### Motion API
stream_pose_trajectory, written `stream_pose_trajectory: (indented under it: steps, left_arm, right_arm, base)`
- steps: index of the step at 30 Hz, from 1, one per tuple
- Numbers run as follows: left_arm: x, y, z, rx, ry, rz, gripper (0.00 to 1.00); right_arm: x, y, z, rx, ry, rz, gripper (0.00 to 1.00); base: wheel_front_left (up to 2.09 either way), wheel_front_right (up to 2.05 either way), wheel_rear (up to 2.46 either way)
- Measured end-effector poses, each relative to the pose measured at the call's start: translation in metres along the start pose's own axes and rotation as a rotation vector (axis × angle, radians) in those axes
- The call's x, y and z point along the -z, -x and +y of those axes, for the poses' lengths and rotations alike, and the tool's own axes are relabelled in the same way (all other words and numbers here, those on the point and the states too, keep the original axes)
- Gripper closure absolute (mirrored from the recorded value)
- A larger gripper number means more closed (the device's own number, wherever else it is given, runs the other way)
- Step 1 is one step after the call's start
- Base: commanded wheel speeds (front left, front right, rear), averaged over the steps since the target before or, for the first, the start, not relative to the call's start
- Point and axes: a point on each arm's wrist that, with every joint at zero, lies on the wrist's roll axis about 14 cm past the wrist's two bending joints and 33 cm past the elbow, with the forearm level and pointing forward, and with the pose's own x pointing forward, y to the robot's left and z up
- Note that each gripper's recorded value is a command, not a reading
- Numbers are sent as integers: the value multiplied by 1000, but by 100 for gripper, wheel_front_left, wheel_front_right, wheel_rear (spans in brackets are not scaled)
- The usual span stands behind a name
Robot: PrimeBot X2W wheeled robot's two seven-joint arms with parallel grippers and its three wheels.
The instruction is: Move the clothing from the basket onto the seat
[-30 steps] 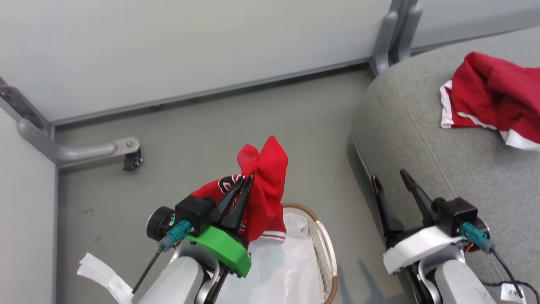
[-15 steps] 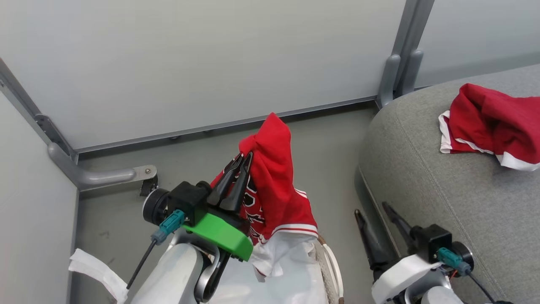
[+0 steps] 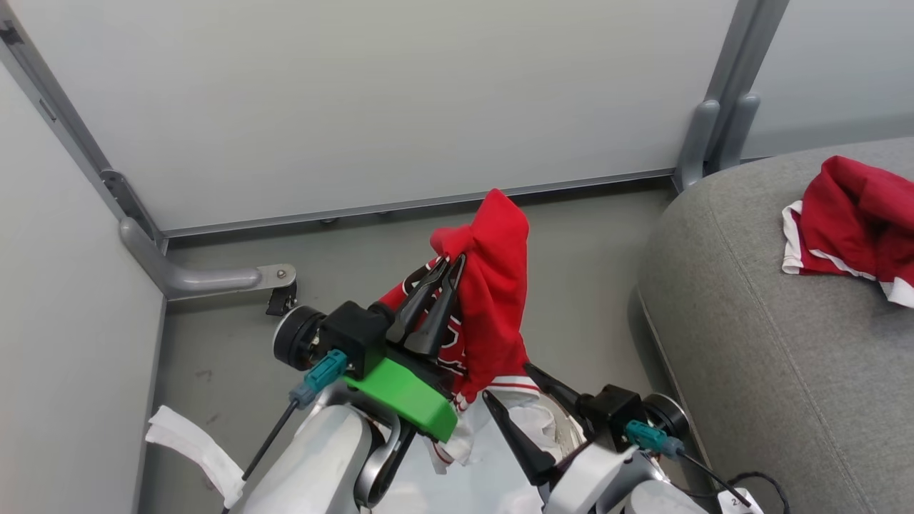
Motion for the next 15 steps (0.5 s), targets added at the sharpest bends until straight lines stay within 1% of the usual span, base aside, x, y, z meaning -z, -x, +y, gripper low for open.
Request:
stream_pose_trajectory:
  steps: [3, 10, 11, 12, 13, 15]
  left_arm:
    - [0, 1, -1, 2, 0, 4, 100]
    - [0, 3, -5, 9, 1, 6, 100]
    - [0, 4, -5, 9, 1, 7, 100]
    - [0, 4, -6, 10, 1, 6, 100]
    - [0, 4, -6, 10, 1, 7, 100]
    - [0, 5, -6, 9, 5, 7, 100]
  right_arm:
    - [-5, -13, 10, -54, 15, -4, 0]
    - [0, -29, 18, -108, 40, 30, 0]
    - [2, -30, 20, -115, 41, 36, 53]
    - [3, -31, 22, -122, 39, 42, 95]
    - [2, -33, 24, -129, 38, 39, 100]
    - [1, -36, 25, -136, 33, 35, 100]
  base:
    - [0, 0, 0]
    - [0, 0, 0]
    - [0, 0, 0]
    - [0, 0, 0]
    - [0, 0, 0]
    - [0, 0, 0]
